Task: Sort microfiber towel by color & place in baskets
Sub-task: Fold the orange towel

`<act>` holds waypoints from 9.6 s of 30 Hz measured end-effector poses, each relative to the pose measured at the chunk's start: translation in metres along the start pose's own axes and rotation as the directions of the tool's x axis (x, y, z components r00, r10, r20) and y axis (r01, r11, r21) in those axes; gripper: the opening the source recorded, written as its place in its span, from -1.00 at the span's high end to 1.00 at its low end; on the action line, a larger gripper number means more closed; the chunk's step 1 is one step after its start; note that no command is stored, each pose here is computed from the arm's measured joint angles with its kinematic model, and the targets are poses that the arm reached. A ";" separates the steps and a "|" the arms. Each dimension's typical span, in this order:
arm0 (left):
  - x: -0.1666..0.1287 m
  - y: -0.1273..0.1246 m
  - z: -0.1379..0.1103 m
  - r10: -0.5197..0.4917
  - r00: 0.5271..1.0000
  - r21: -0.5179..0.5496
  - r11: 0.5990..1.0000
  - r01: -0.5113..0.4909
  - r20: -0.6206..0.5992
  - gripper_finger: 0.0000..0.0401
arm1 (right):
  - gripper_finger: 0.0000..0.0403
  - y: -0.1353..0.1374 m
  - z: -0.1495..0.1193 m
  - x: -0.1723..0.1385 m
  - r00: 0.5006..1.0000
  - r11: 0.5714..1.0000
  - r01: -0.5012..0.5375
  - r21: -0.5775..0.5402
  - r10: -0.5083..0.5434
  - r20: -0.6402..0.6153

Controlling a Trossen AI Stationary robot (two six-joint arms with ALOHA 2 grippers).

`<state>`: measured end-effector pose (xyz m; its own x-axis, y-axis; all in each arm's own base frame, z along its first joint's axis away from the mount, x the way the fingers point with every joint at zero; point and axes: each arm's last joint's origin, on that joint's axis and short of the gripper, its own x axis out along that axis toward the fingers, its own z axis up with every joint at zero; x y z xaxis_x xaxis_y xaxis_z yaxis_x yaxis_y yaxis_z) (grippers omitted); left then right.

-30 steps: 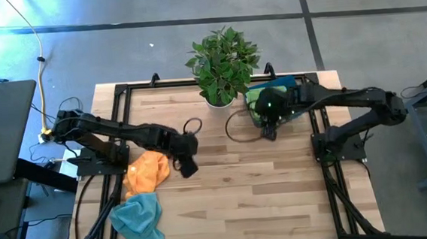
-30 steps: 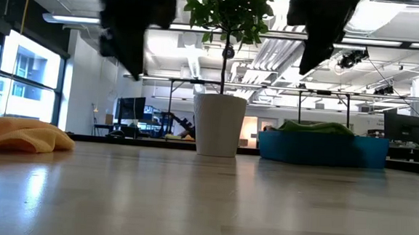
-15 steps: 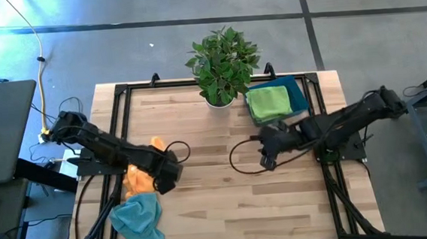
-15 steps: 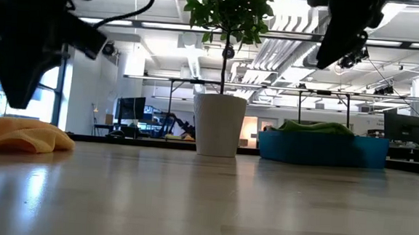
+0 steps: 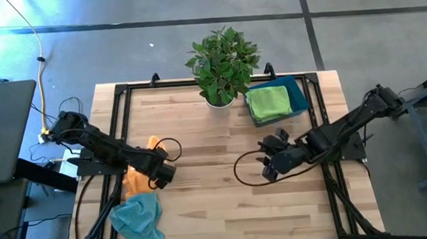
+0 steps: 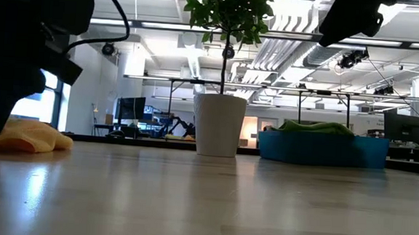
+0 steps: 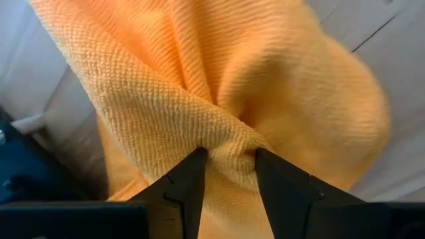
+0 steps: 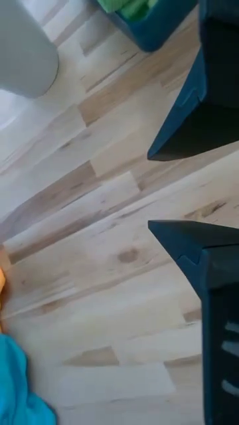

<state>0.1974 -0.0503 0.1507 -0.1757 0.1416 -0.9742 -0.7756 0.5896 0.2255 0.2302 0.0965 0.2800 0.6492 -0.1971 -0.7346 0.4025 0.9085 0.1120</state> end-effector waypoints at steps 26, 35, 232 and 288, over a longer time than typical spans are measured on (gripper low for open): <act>-0.167 -0.078 0.068 -0.720 0.364 0.609 0.694 0.384 0.591 0.99 | 0.26 -0.017 0.008 0.008 0.996 0.996 0.078 -0.045 -0.079 -0.030; -0.142 -0.063 0.088 -0.582 0.606 0.521 0.799 0.301 0.542 0.99 | 0.26 -0.018 0.008 0.008 0.996 0.997 0.077 -0.030 -0.078 -0.031; -0.204 -0.065 0.143 -0.646 -0.156 0.653 0.757 -0.012 0.747 0.13 | 1.00 -0.040 0.155 -0.134 0.942 0.948 -0.247 0.198 0.187 0.280; -0.156 -0.097 0.155 -0.591 0.066 0.594 0.804 -0.033 0.804 0.25 | 1.00 -0.052 0.179 -0.123 0.907 0.948 -0.239 0.211 0.140 0.398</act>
<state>0.3939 -0.0065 0.2817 0.9341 0.3005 -0.1930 -0.2579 0.9414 0.2173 0.2448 0.0073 0.4838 0.9018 -0.1982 -0.3841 0.3627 0.8304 0.4230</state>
